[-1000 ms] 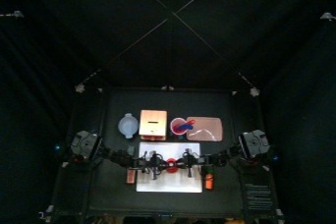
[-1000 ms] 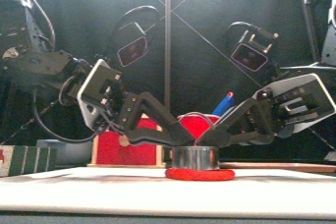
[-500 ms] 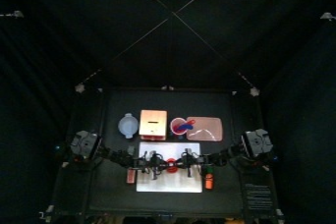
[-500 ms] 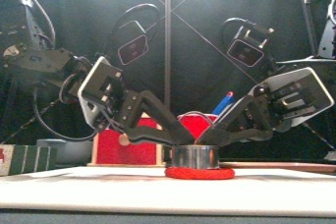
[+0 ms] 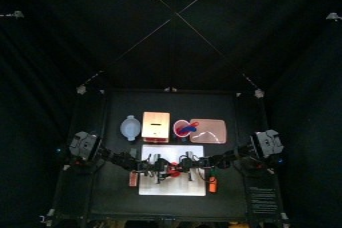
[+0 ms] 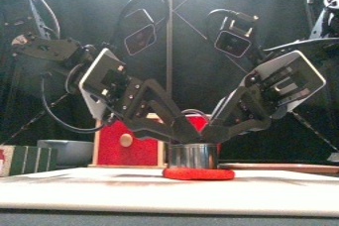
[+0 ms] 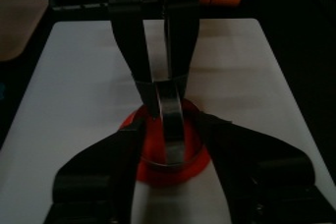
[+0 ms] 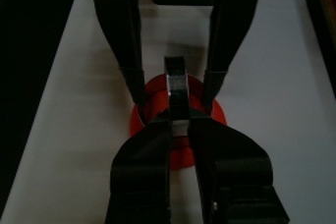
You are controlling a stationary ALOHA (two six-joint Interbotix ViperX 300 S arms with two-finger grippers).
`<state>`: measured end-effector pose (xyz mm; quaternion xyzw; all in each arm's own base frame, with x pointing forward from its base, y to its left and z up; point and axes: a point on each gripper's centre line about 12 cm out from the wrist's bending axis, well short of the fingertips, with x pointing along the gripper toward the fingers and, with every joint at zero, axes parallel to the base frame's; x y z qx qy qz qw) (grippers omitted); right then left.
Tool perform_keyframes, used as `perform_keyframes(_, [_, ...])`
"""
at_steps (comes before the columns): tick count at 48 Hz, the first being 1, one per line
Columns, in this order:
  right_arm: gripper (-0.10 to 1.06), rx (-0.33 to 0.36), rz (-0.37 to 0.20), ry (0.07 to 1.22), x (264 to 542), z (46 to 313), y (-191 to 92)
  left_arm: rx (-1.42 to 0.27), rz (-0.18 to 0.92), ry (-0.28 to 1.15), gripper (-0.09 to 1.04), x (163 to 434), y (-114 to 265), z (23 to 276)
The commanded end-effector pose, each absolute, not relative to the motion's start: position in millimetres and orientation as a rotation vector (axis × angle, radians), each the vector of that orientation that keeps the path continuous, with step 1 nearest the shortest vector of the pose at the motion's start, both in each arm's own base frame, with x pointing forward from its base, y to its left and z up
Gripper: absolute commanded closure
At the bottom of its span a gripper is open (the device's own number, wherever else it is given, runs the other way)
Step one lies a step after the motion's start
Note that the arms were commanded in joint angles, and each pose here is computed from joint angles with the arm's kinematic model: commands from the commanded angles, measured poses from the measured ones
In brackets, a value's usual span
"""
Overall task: Get the cutter from the drawer then cut the dough then place the extra dough in the bowl
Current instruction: Cut the dough
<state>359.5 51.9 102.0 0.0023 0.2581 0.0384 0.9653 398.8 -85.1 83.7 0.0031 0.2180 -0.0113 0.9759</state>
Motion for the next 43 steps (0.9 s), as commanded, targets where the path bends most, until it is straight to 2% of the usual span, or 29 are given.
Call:
perform_keyframes(1, [0.46,0.018,0.077,0.476,367.0,121.8,52.7,-0.006,-0.019,0.357,0.03,410.4,-87.2,113.1])
perform_keyframes(18, [0.26,0.032,0.084,0.429,373.9,144.5,55.5,0.046,-0.013,0.267,0.02,404.3,-83.1,148.4])
perform_keyframes(27, [0.23,0.033,0.089,0.444,374.6,151.8,55.9,0.066,0.008,0.252,0.03,391.6,-76.6,155.1])
perform_keyframes(35, [0.23,0.043,0.098,0.533,375.3,155.1,57.7,0.092,0.055,0.234,0.07,373.4,-66.4,154.3])
perform_keyframes(43, [0.23,0.043,0.111,0.648,381.1,167.2,58.3,0.122,0.076,0.273,0.22,361.0,-60.1,139.6])
